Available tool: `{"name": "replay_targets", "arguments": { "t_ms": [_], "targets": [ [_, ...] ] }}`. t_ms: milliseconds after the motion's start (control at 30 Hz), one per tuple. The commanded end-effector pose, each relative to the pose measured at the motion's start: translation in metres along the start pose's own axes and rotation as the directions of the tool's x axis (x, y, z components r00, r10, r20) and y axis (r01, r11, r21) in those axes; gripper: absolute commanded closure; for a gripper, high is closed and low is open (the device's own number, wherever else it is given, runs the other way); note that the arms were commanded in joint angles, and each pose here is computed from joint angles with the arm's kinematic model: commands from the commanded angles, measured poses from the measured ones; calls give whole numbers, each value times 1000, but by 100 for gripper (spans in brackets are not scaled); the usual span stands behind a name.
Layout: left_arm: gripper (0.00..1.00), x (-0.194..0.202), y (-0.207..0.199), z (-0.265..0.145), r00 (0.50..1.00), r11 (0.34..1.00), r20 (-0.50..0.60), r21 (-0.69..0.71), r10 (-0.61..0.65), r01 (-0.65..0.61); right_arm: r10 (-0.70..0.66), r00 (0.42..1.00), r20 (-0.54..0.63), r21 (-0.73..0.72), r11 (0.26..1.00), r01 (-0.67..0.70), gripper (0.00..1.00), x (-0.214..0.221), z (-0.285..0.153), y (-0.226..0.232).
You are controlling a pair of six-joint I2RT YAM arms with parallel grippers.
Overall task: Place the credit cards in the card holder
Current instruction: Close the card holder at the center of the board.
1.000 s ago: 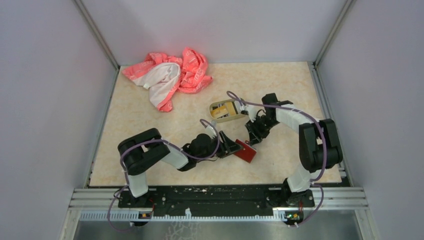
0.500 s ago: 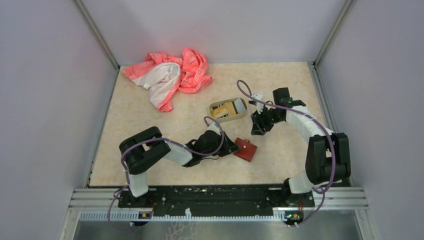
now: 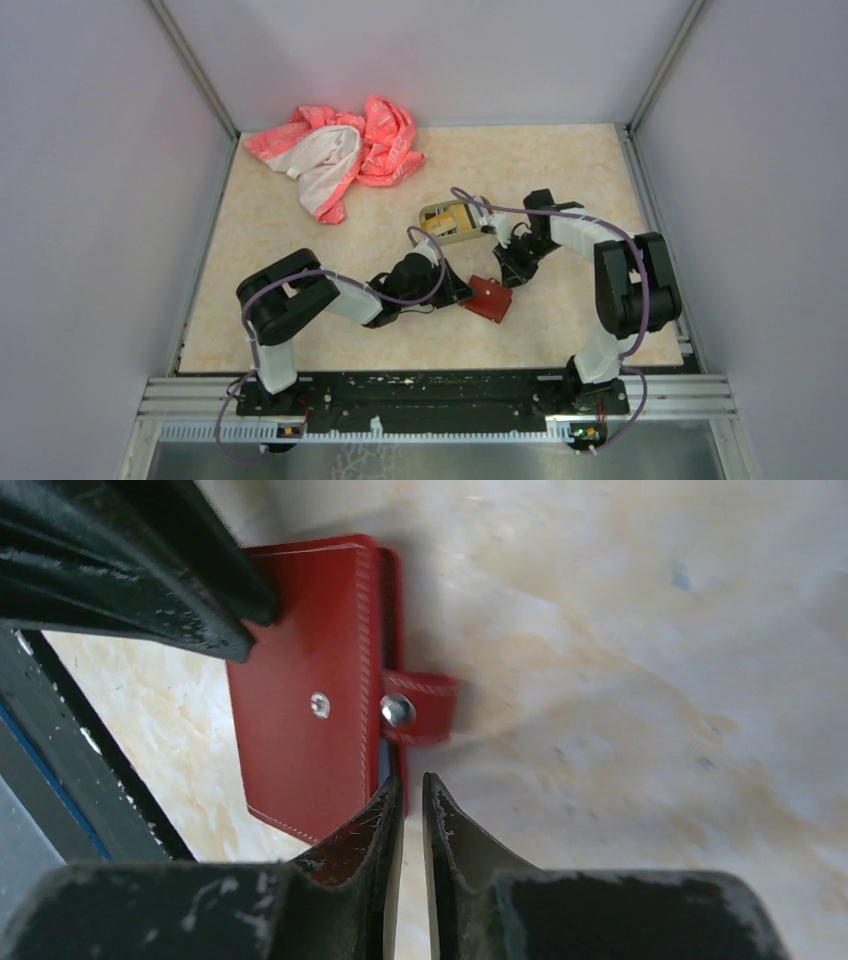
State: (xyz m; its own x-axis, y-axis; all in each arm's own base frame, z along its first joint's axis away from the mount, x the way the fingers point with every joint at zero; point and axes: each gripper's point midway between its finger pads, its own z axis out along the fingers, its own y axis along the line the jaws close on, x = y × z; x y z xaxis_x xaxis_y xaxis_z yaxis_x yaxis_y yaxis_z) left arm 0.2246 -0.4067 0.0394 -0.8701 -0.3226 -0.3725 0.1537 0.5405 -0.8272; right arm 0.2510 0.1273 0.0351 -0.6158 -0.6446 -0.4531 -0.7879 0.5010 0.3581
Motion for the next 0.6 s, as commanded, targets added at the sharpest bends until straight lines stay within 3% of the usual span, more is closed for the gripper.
{"name": "replay_targets", "arguments": {
  "t_ms": [0, 167, 367, 567],
  "targets": [
    [71, -10, 35, -7, 998, 992, -11, -114, 55, -56, -123, 989, -78, -77, 990, 117, 89, -2, 19, 29],
    [69, -20, 37, -19, 998, 992, -17, -104, 68, -69, -240, 967, -80, -116, 966, 230, 92, -17, 35, 62],
    [69, -19, 31, -34, 992, 992, -36, -27, 120, -121, -274, 961, -32, -137, 954, 268, 91, -31, 32, 75],
    [68, -17, 5, -49, 982, 976, -32, 119, 186, -181, -346, 937, 56, -79, 934, 350, 79, -41, 4, 70]
  ]
}}
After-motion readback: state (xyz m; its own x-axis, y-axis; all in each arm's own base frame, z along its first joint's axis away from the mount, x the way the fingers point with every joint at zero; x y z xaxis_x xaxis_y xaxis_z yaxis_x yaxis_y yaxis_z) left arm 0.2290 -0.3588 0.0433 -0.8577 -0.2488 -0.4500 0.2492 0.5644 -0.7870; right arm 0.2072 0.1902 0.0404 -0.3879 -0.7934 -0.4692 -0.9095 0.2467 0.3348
